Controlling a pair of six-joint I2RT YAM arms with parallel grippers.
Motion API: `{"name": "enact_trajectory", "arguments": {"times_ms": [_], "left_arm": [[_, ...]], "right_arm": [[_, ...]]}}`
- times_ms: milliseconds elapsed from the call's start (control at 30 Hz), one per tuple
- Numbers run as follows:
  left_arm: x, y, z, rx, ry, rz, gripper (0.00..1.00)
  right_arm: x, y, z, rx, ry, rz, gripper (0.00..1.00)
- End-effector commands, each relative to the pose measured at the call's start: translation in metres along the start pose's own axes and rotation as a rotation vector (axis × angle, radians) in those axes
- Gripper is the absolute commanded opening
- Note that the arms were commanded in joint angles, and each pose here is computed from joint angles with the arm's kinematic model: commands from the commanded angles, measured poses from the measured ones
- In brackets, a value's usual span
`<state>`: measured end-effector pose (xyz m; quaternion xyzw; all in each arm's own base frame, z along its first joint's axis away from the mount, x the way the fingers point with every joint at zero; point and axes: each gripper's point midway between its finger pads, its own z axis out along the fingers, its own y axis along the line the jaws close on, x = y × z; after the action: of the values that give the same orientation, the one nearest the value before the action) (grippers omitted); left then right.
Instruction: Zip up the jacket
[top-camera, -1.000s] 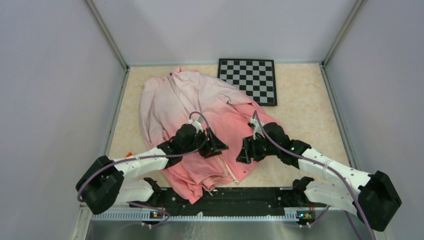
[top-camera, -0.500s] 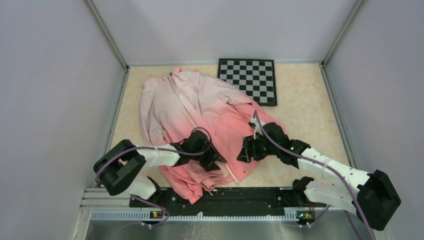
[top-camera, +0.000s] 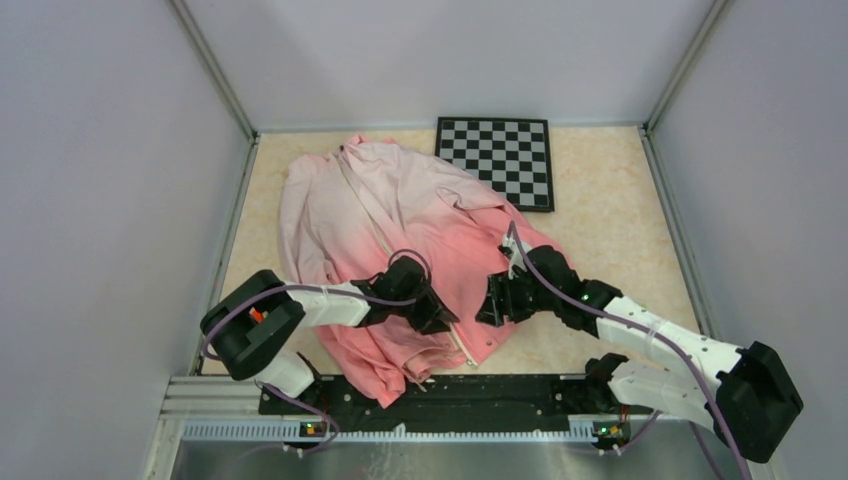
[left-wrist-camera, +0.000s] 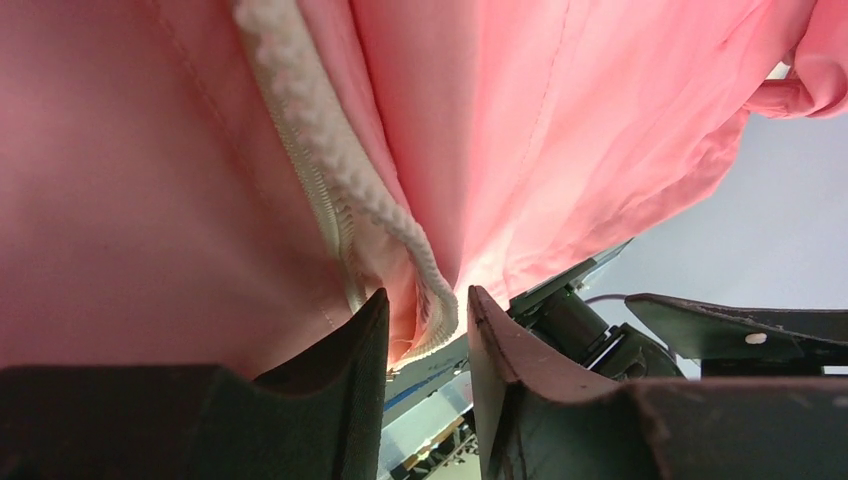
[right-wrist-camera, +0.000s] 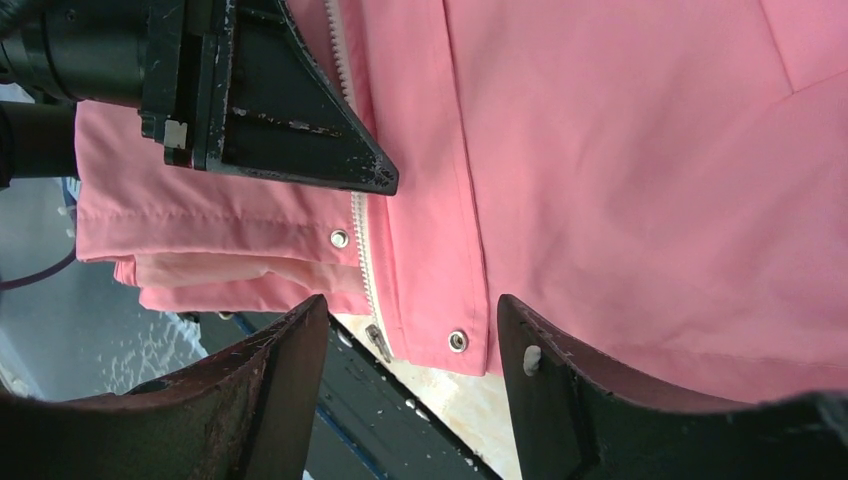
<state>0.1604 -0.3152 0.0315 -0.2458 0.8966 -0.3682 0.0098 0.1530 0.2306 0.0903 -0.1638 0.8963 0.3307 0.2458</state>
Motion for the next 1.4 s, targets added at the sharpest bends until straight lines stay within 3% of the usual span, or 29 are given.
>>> {"name": "enact_trajectory", "arguments": {"times_ms": [0,333,533,633,800,1100,1200,1367], "left_arm": [[-0.006,-0.018,-0.003,0.038,-0.044,0.051,0.40],[-0.005,-0.019,0.003,0.065,-0.031,0.049,0.30],[-0.006,-0.035,0.000,0.150,-0.043,0.158,0.08],[-0.003,-0.051,-0.010,0.259,-0.056,0.266,0.02],[0.004,-0.078,-0.032,0.428,-0.084,0.414,0.00],[0.008,-0.094,-0.042,0.490,-0.084,0.480,0.00],[0.007,-0.096,-0.041,0.473,-0.087,0.473,0.00],[0.003,-0.101,-0.040,0.446,-0.100,0.449,0.00]], "right_arm": [[-0.014,0.009,-0.003,-0.018,-0.042,-0.030,0.62],[-0.012,0.009,0.000,-0.022,-0.035,-0.032,0.61],[-0.012,0.013,0.003,-0.056,-0.032,-0.062,0.61],[-0.016,0.018,0.005,-0.087,-0.043,-0.083,0.61],[-0.015,0.024,0.008,-0.134,-0.047,-0.117,0.66],[-0.006,0.023,0.013,-0.169,-0.047,-0.144,0.61],[-0.011,0.012,0.012,-0.084,-0.088,-0.138,0.56],[-0.024,0.013,0.003,0.108,-0.221,-0.171,0.56]]}}
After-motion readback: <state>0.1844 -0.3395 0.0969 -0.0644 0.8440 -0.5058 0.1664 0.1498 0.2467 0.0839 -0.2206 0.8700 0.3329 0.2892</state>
